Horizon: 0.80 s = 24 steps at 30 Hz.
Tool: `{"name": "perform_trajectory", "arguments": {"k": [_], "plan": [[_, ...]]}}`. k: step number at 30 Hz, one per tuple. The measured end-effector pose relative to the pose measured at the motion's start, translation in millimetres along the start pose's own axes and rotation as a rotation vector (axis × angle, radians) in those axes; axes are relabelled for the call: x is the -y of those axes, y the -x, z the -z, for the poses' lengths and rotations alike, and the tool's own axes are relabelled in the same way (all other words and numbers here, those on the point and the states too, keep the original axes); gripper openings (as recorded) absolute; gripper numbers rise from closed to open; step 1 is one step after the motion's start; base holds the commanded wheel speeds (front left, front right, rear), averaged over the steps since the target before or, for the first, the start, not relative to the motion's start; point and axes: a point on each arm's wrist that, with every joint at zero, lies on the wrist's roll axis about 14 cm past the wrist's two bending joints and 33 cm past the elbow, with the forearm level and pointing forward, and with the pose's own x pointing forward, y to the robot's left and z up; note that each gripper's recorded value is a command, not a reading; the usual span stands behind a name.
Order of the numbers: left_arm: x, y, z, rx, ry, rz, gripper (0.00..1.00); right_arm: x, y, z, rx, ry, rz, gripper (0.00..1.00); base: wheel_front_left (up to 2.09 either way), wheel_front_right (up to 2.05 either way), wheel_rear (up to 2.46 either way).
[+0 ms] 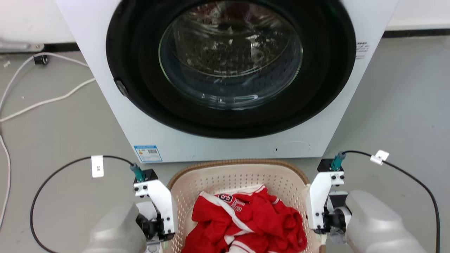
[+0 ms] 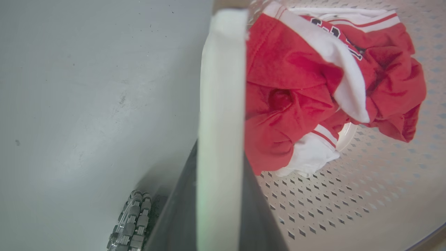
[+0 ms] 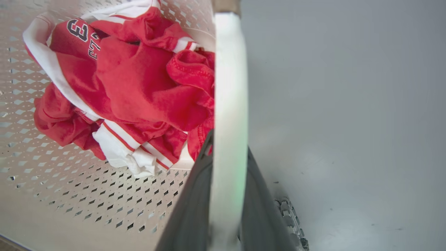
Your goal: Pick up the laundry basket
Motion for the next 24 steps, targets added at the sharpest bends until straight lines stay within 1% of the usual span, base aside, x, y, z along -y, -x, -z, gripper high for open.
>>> {"name": "perform_trajectory", "arguments": {"k": [4, 9, 14, 24], "plan": [[3, 6, 9, 0.021, -0.002, 0.0, 0.0, -1, 7, 11, 0.014, -0.013, -0.001, 0.0, 0.0, 0.0, 0.0], [6, 13, 7, 0.051, -0.013, 0.0, 0.0, -2, 14, 12, 0.036, -0.019, -0.004, 0.0, 0.0, 0.0, 0.0], [7, 15, 8, 0.055, -0.017, -0.002, 0.0, -3, 14, 20, 0.017, -0.036, -0.01, 0.0, 0.0, 0.0, 0.0], [5, 14, 10, 0.043, -0.015, -0.006, 0.0, -4, 12, 23, 0.005, -0.038, -0.014, 0.0, 0.0, 0.0, 0.0]]}}
